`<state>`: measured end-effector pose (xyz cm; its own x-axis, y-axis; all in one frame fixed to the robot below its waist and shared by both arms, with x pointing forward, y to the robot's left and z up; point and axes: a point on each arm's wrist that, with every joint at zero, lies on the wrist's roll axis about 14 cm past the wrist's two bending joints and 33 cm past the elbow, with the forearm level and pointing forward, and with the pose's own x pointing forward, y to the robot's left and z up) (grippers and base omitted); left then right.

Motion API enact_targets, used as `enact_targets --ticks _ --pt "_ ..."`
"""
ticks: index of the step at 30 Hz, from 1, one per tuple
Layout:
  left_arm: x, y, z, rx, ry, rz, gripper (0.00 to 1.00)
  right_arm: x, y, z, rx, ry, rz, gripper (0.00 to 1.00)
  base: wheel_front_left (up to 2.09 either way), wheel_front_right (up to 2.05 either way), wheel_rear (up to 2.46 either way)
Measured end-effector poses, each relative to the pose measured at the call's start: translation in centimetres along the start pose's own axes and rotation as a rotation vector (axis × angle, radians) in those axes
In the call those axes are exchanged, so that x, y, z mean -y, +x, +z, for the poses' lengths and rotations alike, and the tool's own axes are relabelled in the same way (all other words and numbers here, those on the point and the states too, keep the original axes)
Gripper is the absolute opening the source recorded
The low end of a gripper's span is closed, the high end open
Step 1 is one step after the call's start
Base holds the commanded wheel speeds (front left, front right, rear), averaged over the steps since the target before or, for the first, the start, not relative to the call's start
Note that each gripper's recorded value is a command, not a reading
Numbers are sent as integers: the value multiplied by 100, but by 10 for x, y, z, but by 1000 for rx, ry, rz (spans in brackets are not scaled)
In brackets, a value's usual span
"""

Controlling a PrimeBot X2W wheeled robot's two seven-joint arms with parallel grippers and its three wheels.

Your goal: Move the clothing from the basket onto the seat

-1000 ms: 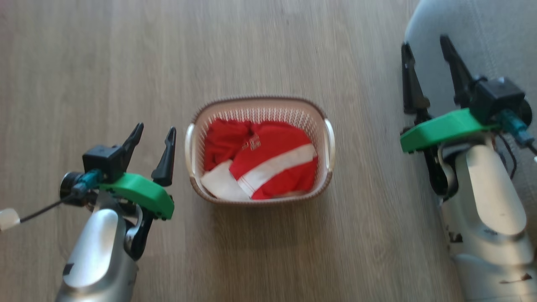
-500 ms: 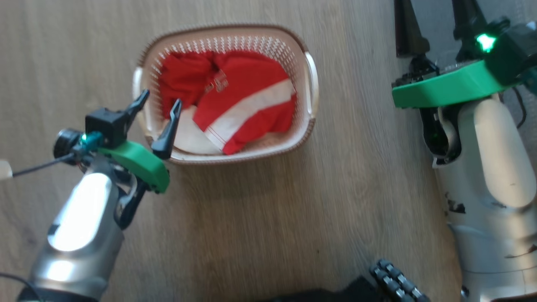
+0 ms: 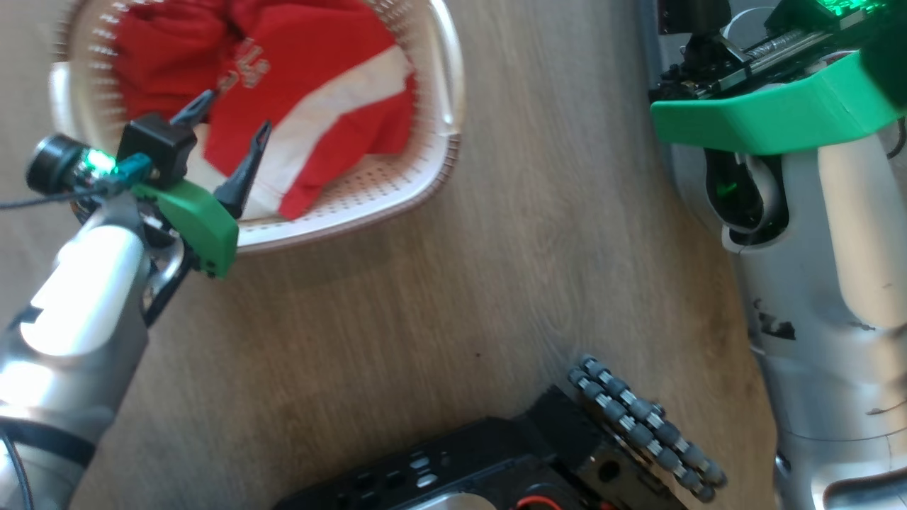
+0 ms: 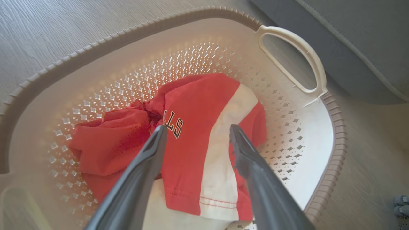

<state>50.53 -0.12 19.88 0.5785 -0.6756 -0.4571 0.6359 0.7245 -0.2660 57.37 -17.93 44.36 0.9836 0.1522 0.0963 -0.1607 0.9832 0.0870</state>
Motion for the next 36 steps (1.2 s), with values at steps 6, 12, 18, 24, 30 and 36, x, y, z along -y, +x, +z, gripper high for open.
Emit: enact_targets --ticks 6,12,18,24,30,36 --pt "9 37 -26 -70 91 -84 100 15 -11 -12 -41 2 -32 100 0 0 0" --pt "7 68 -43 -142 179 -116 100 30 -22 -18 -70 -4 -72 100 0 0 0" --pt "-4 80 -53 -233 249 -75 100 36 -35 -28 -102 14 -104 100 0 0 0" --pt "-11 78 -74 -372 306 -45 100 39 -43 -31 -114 25 -125 100 0 0 0" --pt "-9 71 -94 -478 316 -53 100 43 -48 -34 -121 33 -143 100 0 0 0" --pt "5 72 -97 -472 288 -95 0 44 -50 -36 -125 36 -149 100 0 0 0"
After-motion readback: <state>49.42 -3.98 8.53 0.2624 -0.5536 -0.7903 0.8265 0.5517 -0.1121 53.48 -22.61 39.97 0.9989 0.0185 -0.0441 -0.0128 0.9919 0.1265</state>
